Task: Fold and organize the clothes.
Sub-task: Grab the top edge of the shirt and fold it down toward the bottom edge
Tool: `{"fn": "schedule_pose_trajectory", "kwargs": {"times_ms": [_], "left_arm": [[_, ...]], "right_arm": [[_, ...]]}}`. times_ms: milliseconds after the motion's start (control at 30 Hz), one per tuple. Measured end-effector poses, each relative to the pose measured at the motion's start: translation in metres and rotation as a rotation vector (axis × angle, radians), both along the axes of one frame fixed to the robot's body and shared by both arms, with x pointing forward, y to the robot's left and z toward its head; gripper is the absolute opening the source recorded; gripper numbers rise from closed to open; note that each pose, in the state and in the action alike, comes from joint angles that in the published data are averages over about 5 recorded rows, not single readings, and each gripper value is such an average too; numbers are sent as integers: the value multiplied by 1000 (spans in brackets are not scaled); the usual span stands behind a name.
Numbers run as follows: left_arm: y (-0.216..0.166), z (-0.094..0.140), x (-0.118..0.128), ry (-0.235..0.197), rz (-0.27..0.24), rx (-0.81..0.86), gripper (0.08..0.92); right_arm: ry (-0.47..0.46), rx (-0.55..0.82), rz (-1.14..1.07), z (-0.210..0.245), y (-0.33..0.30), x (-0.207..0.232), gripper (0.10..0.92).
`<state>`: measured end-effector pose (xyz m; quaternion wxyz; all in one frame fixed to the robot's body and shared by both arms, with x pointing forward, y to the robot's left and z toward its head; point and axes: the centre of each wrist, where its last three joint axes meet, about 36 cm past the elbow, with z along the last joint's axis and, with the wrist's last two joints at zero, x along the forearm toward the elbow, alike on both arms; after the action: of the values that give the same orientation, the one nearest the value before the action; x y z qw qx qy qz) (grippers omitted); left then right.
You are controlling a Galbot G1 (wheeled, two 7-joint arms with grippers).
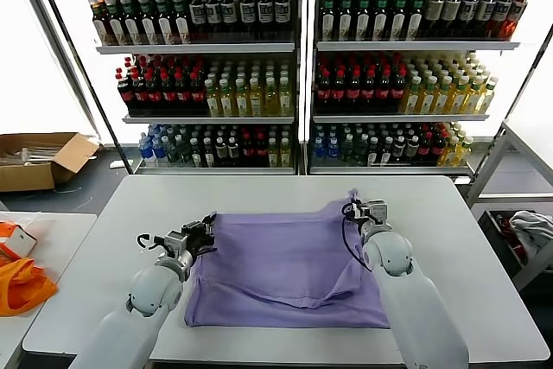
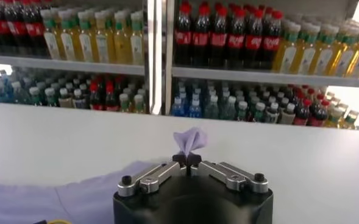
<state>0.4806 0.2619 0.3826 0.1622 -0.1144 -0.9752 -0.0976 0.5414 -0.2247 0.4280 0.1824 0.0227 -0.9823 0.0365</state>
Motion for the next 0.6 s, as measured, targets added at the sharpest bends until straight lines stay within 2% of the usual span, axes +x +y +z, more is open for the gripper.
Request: {"fn": "schedule_pose_trajectory", "kwargs": {"times_ms": [300,600], "left_arm": [[-3,2,-28,-23,-11,-5,87],[-16,-2,-67,-20,-29,-10,87]], "right_arm": [[-45,14,-16,10,1,-52,113],[-34,7,-56,1,-5,-107,113]]}}
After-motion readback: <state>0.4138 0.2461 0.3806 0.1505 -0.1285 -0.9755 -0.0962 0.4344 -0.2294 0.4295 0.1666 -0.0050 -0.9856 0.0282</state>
